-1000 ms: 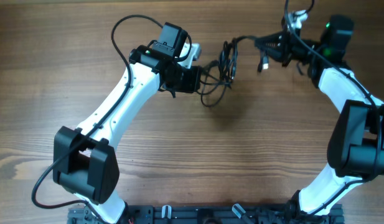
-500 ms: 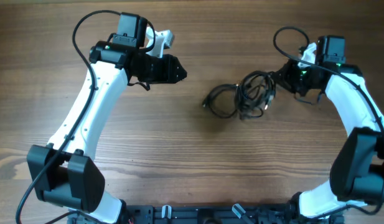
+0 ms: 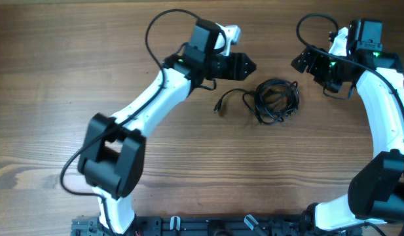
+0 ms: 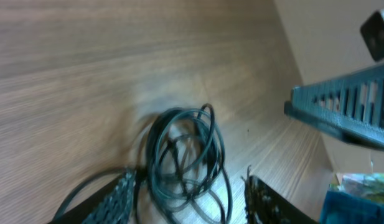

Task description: Untangle cables

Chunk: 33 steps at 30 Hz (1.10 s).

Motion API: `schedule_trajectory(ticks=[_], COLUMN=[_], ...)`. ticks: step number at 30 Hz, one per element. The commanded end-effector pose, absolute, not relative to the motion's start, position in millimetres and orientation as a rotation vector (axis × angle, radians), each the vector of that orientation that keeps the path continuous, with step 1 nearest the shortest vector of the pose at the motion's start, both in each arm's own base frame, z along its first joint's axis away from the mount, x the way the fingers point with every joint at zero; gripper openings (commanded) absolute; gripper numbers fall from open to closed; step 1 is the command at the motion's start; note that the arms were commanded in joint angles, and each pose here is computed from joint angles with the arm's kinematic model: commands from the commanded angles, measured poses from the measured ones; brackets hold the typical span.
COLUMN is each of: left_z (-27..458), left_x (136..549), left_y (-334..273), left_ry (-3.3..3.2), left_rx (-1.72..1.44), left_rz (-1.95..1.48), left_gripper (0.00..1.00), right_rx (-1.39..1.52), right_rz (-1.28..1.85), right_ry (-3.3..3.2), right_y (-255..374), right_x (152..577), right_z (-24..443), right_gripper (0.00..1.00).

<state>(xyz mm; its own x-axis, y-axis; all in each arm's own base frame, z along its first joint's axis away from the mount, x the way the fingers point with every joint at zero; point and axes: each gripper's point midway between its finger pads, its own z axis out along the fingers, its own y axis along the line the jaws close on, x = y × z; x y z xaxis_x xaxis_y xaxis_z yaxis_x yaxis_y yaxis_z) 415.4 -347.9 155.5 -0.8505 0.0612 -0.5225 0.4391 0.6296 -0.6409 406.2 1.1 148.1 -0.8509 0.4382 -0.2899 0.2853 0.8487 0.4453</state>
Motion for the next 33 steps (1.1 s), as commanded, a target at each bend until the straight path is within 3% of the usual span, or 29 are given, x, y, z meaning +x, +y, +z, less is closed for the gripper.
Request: schedule_trajectory(ticks=[1, 7, 15, 18, 21, 29, 30, 31, 33], left_z=[119, 58, 27, 11, 5, -14, -19, -23, -17], left_x=[410, 417, 416, 416, 421, 387, 369, 355, 353], left_y=[-376, -397, -405, -402, -392, -403, -406, -406, -402], left_ry=[2.429, 2.454, 2.449, 2.469, 2.483, 2.607, 2.689, 2.75, 2.781], left_rx=[0.408, 0.396, 0.36, 0.349, 0.275, 0.239, 0.244, 0.267, 0.262], left_rz=[-1.162, -1.009, -0.748, -0.694, -0.623, -0.643, -0.706, -0.75, -0.799], left_gripper=[0.62, 0.59, 0.53, 0.49, 0.34, 0.34, 0.27, 0.09, 0.04], right_rx=[0.52, 0.528, 0.532, 0.535, 0.535, 0.536, 0.531, 0.508, 0.511], right_rz=[0.571, 0.573, 0.587, 0.586, 0.586, 0.586, 0.586, 0.581, 0.582], right_ry=[2.619, 2.633, 2.648, 2.654, 2.654, 2.661, 2.666, 2.673, 2.678], right_y=[-3, -2, 0, 0, 0, 0, 1, 1, 1], right_x=[407, 404, 400, 399, 399, 397, 396, 395, 394], right_z=[158, 156, 155, 154, 154, 154, 153, 153, 152], right_gripper=[0.88, 0.89, 0.89, 0.89, 0.88, 0.89, 0.9, 0.9, 0.91])
